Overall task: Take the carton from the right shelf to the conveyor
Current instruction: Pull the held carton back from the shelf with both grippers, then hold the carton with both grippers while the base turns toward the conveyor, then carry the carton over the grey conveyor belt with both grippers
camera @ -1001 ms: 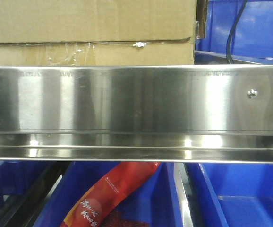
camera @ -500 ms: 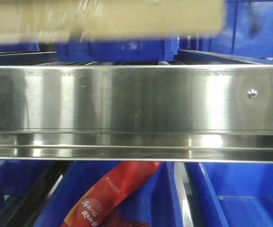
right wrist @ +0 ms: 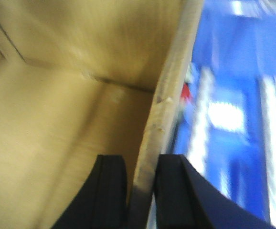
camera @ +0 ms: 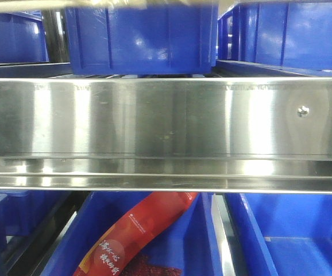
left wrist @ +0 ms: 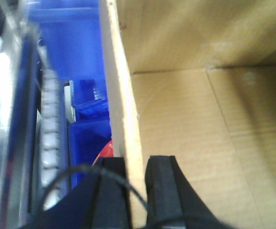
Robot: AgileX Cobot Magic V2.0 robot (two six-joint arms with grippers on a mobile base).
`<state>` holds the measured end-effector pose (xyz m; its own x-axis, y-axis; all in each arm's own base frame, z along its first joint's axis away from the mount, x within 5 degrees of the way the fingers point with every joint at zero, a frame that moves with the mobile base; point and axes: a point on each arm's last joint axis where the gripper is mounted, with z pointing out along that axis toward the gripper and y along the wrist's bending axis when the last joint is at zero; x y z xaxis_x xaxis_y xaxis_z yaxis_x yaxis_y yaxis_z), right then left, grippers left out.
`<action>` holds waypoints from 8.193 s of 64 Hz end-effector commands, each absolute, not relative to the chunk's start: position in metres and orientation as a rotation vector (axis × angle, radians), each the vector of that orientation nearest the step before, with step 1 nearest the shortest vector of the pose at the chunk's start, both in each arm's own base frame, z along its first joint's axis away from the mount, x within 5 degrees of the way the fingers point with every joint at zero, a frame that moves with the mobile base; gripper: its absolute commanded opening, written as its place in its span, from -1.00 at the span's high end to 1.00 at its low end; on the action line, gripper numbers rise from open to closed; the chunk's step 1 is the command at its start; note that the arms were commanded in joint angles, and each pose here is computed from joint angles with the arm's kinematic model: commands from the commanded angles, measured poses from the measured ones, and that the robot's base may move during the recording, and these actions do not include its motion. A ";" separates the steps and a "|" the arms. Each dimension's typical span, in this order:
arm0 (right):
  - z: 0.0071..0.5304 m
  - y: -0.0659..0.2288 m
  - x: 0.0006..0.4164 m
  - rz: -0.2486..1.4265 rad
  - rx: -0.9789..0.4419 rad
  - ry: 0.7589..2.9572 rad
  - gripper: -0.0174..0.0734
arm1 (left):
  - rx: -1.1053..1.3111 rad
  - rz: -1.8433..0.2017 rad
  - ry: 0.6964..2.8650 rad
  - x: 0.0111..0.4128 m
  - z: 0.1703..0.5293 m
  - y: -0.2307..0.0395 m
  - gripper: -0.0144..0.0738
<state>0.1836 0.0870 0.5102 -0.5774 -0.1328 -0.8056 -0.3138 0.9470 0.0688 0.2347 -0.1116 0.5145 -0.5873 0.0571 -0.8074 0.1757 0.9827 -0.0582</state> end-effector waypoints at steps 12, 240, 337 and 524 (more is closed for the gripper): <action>0.495 0.083 0.157 0.380 -0.353 2.137 0.77 | 0.273 -0.257 2.176 0.203 0.508 -0.138 0.71; 0.496 0.088 0.163 0.415 -0.348 2.104 0.77 | 0.226 -0.268 2.158 0.188 0.509 -0.123 0.71; 0.496 0.088 0.163 0.415 -0.348 2.104 0.77 | 0.225 -0.264 2.157 0.188 0.509 -0.123 0.71; 0.497 0.088 0.164 0.417 -0.347 2.098 0.77 | 0.186 -0.027 2.062 0.196 0.516 -0.107 0.71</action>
<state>0.1669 0.0877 0.4913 -0.5608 -0.0839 -0.8237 -0.3699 0.9155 0.1586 0.1978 -0.1083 0.5081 -0.5234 0.1159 -0.8442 0.1301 0.9900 0.0553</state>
